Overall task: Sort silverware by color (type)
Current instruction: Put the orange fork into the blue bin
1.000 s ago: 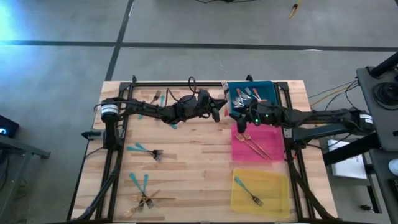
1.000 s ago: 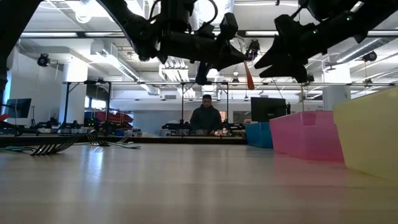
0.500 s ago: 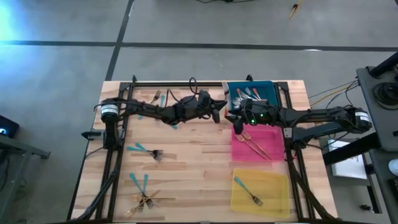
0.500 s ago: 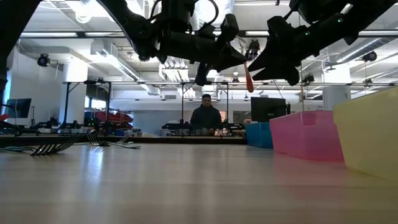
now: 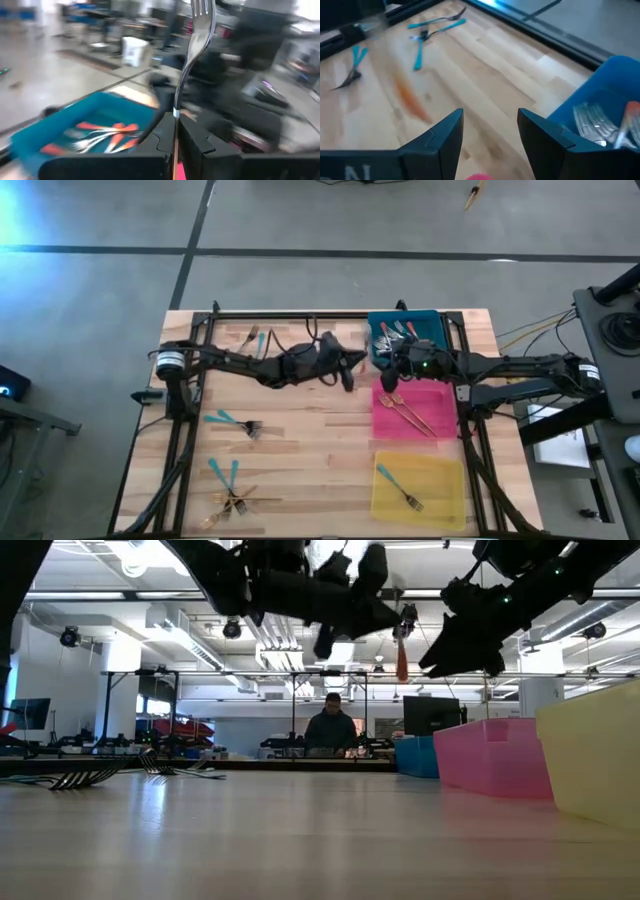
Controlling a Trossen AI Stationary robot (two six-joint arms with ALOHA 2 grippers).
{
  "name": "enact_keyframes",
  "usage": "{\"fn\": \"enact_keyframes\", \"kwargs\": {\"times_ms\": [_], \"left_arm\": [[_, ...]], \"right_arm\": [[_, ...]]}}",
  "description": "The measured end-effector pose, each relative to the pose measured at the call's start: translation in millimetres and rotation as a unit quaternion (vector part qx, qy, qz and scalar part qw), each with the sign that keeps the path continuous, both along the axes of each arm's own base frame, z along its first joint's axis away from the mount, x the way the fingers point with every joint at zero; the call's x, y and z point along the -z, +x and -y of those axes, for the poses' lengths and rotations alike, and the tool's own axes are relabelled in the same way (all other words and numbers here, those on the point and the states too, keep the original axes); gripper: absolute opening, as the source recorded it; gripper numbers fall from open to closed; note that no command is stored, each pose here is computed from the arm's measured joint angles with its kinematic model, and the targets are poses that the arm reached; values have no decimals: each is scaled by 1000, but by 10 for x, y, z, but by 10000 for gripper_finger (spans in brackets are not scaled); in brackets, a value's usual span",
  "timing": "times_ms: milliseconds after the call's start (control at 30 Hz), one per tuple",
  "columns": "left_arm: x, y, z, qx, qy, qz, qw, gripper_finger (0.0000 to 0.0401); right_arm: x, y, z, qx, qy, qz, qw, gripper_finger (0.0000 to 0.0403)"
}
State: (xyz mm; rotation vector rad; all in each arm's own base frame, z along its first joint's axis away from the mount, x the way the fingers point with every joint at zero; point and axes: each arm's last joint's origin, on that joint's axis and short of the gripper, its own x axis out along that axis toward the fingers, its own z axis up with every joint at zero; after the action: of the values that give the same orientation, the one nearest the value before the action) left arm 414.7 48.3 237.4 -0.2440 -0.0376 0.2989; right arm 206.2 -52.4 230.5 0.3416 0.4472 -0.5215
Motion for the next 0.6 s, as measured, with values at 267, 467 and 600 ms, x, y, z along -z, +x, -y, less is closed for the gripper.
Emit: {"fn": "enact_keyframes", "kwargs": {"times_ms": [267, 467, 600], "left_arm": [[38, 1, 131, 72, 30, -35, 996, 0], [42, -67, 177, 76, 11, -28, 997, 0], [82, -115, 264, 87, 8, -2, 996, 0]], "right_arm": [[-79, -58, -80, -94, 58, 30, 993, 178], [-99, -173, -141, -152, 79, 12, 985, 178], [-104, -153, -160, -190, 75, 21, 979, 178]]}}
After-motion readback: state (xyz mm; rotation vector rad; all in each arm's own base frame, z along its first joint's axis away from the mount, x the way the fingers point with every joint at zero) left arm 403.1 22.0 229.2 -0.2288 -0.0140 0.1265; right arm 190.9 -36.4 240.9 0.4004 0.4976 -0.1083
